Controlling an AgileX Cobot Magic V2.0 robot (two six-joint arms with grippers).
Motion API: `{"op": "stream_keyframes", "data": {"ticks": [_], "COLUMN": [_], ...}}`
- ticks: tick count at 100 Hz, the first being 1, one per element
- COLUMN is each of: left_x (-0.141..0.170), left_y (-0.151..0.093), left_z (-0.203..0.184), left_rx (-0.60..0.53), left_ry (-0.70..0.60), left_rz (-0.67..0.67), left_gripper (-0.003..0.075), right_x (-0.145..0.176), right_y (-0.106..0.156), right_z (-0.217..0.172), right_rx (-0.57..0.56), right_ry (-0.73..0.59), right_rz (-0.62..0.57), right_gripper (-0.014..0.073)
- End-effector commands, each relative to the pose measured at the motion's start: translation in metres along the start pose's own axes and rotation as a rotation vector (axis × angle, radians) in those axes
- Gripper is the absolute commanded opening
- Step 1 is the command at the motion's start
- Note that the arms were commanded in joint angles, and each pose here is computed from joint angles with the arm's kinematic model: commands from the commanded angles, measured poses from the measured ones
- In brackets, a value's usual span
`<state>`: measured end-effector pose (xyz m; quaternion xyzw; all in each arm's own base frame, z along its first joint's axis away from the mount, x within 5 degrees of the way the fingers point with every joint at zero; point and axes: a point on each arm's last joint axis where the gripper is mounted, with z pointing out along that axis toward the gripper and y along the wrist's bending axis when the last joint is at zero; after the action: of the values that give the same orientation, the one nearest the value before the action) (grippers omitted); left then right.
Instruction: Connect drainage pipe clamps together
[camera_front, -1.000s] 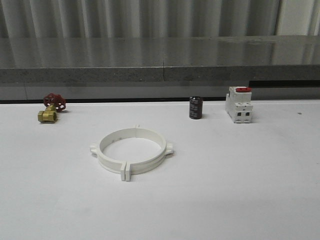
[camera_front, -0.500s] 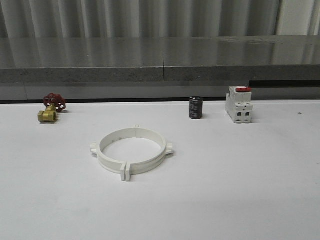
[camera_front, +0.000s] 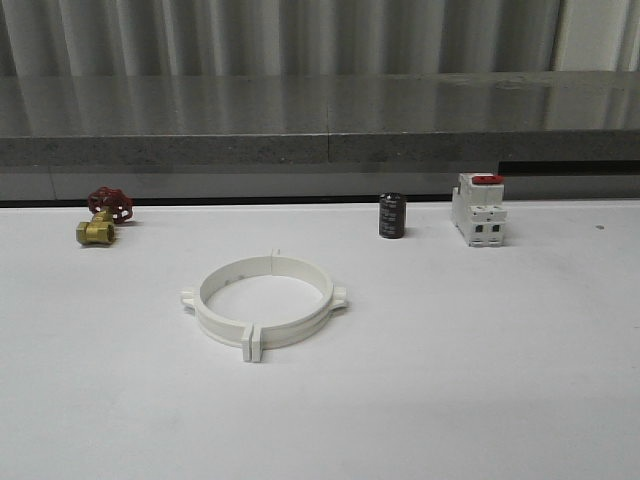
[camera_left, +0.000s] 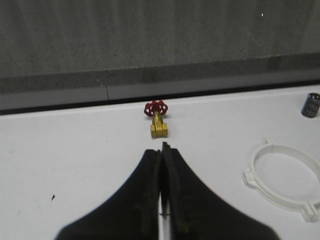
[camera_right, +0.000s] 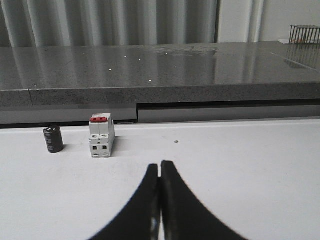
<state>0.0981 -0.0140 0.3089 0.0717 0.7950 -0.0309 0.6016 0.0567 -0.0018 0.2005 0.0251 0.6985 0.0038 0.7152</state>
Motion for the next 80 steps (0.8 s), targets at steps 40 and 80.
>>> {"op": "stream_keyframes", "data": {"ticks": [40, 80], "left_x": [0.081, 0.116], "left_y": [0.0, -0.001], "left_z": [-0.015, -0.012], "left_rx": [-0.055, -0.075], "left_ry": [-0.275, -0.353], "left_rz": [-0.01, -0.021], "left_gripper": [-0.0021, -0.0021], "right_x": [-0.014, -0.014], "right_y": [0.001, 0.001], "right_z": [-0.003, -0.003], "right_rx": [-0.007, -0.007], "right_ry": [-0.123, -0.123], "right_rz": [-0.008, -0.008], "right_gripper": [-0.0067, -0.0067]}}
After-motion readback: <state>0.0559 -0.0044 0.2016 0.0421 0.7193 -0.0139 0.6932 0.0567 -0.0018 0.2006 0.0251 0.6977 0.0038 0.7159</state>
